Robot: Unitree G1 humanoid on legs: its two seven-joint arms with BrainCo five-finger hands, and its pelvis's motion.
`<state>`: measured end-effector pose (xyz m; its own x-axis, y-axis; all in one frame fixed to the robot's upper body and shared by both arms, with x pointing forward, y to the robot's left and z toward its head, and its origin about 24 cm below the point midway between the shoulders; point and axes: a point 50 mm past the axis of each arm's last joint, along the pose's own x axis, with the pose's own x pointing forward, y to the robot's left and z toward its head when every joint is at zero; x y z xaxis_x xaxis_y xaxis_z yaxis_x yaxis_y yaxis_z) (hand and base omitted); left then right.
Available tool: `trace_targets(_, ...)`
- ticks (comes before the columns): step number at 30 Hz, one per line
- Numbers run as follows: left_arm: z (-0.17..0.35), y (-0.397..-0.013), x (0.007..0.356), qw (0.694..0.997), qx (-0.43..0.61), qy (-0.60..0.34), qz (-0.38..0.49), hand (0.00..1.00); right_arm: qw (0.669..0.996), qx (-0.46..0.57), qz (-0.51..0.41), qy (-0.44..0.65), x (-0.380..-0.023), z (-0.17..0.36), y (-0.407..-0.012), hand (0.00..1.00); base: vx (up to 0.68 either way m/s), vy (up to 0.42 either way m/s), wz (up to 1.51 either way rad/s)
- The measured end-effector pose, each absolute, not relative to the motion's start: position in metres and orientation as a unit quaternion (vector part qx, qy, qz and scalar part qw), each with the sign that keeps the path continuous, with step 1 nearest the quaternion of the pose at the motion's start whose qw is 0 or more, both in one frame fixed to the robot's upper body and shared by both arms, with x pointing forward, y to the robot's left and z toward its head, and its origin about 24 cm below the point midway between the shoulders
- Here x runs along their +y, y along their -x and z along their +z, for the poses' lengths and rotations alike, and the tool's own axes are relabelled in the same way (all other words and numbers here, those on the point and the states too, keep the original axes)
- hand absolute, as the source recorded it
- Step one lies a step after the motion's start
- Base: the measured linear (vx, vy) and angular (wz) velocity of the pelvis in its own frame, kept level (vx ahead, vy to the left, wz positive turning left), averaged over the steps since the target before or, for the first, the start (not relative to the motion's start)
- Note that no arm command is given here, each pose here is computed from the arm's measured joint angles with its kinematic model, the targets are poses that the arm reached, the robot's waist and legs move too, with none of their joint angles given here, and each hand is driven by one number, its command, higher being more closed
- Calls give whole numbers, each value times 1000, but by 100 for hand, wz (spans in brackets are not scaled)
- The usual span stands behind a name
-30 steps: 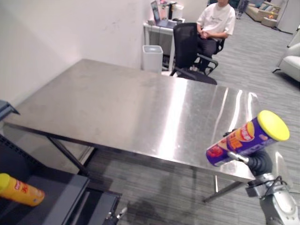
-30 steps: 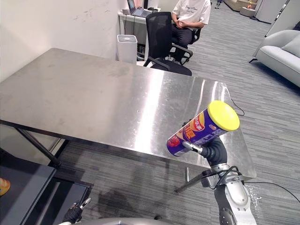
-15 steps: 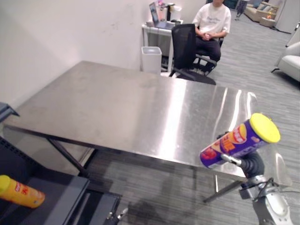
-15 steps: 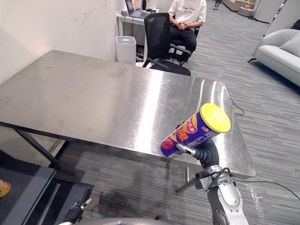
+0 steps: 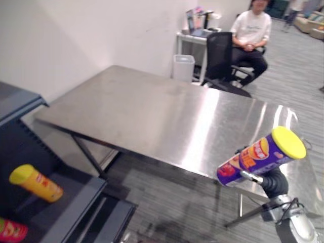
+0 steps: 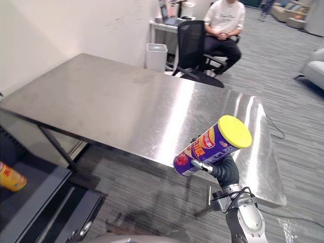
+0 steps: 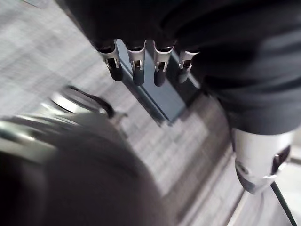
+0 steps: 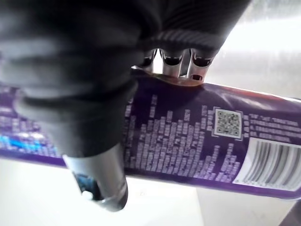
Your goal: Put the gum and the chips on the shelf.
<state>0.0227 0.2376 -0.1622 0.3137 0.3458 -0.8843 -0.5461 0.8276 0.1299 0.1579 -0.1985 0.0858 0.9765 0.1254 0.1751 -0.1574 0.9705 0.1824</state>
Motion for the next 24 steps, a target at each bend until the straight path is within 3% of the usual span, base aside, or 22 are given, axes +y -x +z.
trace_targets(3, -167, -3, 220, 779, 538, 131, 294, 0, 992, -93, 40, -70, -215, 94, -156, 100, -36, 4, 95)
trace_targets(14, -156, -17, 253, 795, 496, 107, 331, 0, 992, -70, 17, -100, -215, 79, -149, 100, 33, -16, 146)
trace_targets(20, -156, -18, 255, 797, 495, 103, 331, 0, 989, -69, 48, -120, -200, 76, -157, 100, -6, 76, 62)
trace_targets(24, -157, -34, 246, 813, 495, 93, 293, 0, 990, -57, 46, -124, -200, 70, -159, 100, -27, 92, 37)
